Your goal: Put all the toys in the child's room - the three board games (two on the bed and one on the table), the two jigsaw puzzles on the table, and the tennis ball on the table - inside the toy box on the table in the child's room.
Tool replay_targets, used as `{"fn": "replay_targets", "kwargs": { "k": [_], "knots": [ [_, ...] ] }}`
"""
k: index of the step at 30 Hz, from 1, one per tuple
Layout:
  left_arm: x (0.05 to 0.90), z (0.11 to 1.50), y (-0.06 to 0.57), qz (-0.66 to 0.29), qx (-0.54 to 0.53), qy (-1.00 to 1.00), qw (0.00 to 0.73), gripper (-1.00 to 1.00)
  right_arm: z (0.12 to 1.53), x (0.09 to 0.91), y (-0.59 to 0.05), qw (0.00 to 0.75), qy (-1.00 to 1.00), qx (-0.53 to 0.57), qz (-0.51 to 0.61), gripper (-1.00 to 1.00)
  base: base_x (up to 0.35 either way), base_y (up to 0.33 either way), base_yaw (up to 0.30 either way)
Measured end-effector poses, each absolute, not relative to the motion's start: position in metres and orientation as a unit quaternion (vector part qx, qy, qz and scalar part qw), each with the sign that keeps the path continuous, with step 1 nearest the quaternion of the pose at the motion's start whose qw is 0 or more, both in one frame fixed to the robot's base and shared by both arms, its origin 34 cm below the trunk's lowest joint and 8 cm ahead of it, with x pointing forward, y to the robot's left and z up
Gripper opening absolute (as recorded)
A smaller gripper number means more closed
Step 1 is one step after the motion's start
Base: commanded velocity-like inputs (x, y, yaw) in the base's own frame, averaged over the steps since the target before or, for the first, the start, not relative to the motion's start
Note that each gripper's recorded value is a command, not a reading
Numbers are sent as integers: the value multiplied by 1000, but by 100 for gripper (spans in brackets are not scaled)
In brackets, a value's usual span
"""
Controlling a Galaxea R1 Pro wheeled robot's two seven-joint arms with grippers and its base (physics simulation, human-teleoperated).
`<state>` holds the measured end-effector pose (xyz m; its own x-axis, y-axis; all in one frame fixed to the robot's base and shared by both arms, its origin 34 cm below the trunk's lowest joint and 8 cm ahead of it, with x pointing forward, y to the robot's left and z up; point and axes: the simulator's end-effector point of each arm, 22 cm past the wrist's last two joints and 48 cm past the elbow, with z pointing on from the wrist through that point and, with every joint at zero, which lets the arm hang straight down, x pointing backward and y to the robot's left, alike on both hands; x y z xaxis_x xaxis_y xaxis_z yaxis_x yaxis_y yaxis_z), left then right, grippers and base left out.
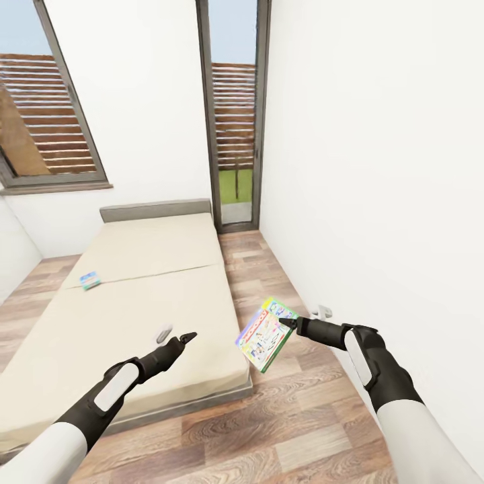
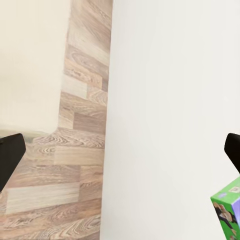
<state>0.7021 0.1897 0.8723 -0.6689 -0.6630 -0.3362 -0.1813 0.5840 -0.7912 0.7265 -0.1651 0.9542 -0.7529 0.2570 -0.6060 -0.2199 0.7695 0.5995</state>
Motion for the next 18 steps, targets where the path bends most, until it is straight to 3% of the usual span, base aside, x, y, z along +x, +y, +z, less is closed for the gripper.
{"fn": "replay_targets", "kwargs": {
  "k": [18],
  "knots": [
    [708, 891, 184, -388, -243, 825, 331, 100, 963, 727, -166, 358, 870, 7, 338, -100, 0, 0, 245]
  ]
}}
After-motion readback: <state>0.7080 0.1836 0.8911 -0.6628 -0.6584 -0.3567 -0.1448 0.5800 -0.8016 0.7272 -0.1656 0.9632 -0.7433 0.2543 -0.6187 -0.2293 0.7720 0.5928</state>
